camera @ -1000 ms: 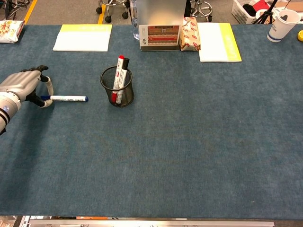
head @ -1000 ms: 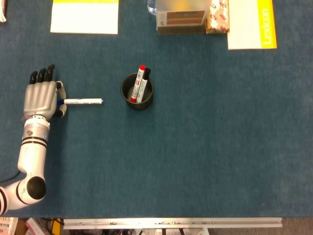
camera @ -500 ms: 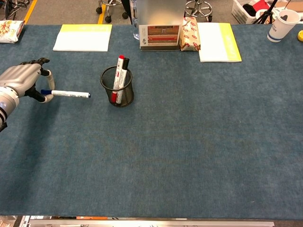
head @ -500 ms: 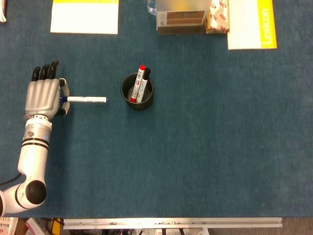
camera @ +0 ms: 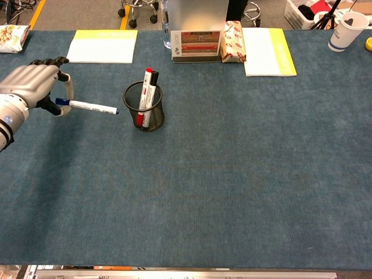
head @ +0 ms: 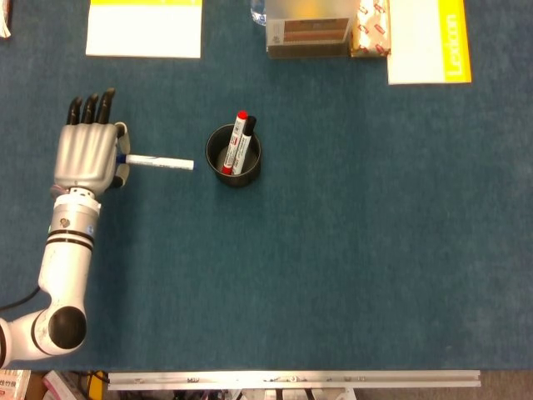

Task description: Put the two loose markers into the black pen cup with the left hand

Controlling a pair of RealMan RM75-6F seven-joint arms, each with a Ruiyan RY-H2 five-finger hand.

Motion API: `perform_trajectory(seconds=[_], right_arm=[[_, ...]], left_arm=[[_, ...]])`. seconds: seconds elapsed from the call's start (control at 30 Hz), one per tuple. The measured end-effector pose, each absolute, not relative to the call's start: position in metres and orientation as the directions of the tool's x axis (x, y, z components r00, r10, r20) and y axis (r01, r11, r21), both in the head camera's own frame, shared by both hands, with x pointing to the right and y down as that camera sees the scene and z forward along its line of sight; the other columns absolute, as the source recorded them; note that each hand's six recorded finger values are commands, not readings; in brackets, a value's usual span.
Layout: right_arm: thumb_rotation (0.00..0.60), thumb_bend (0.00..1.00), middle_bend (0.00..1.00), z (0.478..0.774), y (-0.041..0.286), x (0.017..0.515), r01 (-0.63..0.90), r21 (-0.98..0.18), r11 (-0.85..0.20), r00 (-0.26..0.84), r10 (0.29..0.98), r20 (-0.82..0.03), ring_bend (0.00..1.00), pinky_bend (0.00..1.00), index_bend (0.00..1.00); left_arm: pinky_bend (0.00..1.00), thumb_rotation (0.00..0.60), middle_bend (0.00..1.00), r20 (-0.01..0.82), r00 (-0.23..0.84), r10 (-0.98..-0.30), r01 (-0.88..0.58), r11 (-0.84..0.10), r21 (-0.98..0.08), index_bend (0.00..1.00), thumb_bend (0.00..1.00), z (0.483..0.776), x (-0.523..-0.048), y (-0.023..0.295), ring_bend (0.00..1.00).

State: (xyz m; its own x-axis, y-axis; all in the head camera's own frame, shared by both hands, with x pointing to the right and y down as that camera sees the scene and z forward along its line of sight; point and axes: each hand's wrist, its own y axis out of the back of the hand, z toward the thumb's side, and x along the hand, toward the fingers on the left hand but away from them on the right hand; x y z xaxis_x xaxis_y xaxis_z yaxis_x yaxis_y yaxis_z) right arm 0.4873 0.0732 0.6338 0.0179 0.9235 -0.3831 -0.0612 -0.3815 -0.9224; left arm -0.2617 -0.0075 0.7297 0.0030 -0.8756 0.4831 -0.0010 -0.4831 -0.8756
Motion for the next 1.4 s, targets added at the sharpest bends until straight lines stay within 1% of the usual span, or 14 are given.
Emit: perform_trajectory(seconds=[0.37, 0.67, 0.93, 1.4], right_arm=[[0.6, 0.12, 0.39, 0.633, 0.073, 0.487, -0.06, -0.923, -0.379, 0.018, 0.925, -0.381, 0.42, 0.44, 0.48], [0.6, 0.12, 0.39, 0.634, 0.074, 0.486, -0.062, -0.922, -0.382, 0.021, 0.923, -0.383, 0.42, 0.44, 0.48], [0.6, 0.12, 0.39, 0.634, 0.074, 0.486, -0.063, -0.922, -0.383, 0.021, 0.923, -0.385, 0.42, 0.44, 0.48], [0.6, 0.12, 0.39, 0.635, 0.074, 0.486, -0.063, -0.921, -0.385, 0.019, 0.922, -0.387, 0.42, 0.44, 0.48]], left_arm=[[0.01, 0.6, 0.0, 0.455, 0.028, -0.89, 0.013, -0.455, -0.891, 0.62, 0.3, 0.714, -0.246, -0.015, 0.0], [0.01, 0.6, 0.0, 0.416, 0.05, -0.908, 0.043, -0.414, -0.909, 0.62, 0.3, 0.696, -0.235, -0.021, 0.0], [0.01, 0.6, 0.0, 0.388, 0.063, -0.919, 0.057, -0.385, -0.921, 0.62, 0.3, 0.686, -0.227, -0.028, 0.0], [0.01, 0.6, 0.0, 0.351, 0.039, -0.935, 0.09, -0.347, -0.934, 0.62, 0.3, 0.67, -0.234, -0.033, 0.0]])
